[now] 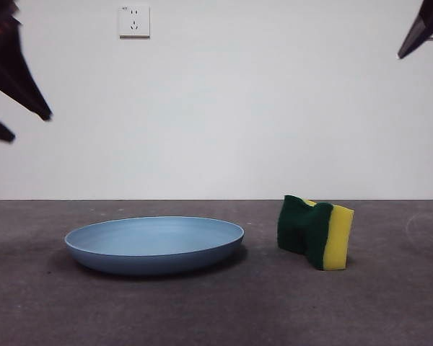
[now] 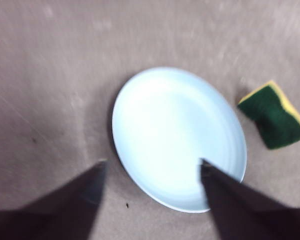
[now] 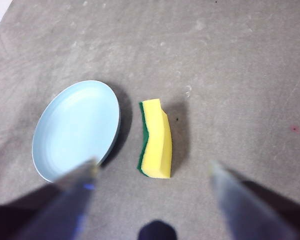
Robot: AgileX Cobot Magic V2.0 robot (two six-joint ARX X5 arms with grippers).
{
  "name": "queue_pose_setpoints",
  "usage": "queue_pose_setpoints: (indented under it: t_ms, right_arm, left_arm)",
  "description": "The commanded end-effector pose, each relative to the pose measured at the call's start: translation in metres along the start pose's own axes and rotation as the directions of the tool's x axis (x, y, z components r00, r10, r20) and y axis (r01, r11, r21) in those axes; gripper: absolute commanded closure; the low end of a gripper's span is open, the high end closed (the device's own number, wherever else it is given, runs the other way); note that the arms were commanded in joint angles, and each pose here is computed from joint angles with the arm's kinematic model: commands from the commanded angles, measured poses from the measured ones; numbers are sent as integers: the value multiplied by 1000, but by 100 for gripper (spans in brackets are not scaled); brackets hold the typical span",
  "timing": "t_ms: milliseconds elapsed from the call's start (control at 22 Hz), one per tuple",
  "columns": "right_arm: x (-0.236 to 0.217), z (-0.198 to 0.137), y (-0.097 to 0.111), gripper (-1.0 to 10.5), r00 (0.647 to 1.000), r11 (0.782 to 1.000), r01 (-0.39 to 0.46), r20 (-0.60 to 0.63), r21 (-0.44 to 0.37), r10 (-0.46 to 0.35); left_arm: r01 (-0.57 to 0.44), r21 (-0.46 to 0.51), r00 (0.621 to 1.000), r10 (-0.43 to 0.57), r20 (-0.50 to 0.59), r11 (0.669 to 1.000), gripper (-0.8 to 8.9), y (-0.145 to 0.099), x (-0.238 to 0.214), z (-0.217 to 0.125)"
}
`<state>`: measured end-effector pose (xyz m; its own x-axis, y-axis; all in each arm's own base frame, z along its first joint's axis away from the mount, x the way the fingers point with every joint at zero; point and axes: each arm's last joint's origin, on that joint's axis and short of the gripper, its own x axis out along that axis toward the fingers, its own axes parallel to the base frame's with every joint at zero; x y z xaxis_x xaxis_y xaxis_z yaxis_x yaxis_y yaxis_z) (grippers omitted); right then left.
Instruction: Pick up the plate,pick up the cloth,clean the plate with the cloth
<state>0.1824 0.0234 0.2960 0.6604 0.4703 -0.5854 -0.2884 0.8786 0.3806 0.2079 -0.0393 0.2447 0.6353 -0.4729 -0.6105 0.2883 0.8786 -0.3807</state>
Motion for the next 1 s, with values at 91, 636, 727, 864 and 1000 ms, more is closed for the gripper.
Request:
queue_pose_setpoints:
  t_ms: [91, 636, 727, 864, 1000]
  right_arm:
    - [0, 1, 1, 446, 1000, 1000, -4, 5, -16, 4]
    - [0, 0, 1, 446, 1000, 1000, -1, -10, -8, 1]
    - [0, 0, 1, 446, 1000, 1000, -2, -10, -8, 1]
    - [0, 0, 1, 446, 1000, 1000, -1, -11, -6, 1]
    - [0, 0, 1, 447, 1000, 1000, -2, -11, -4, 2]
  left_arm:
    - [3, 30, 998, -1, -69, 1000, 405, 1, 26, 18]
    - [-149, 150, 933, 189, -306, 977, 408, 10, 133, 39]
    - [-148, 146, 920, 190, -341, 978, 409, 13, 144, 32]
    - [-151, 143, 904, 195, -381, 978, 409, 18, 156, 24]
    - [-150, 144, 903, 195, -383, 978, 632, 18, 157, 23]
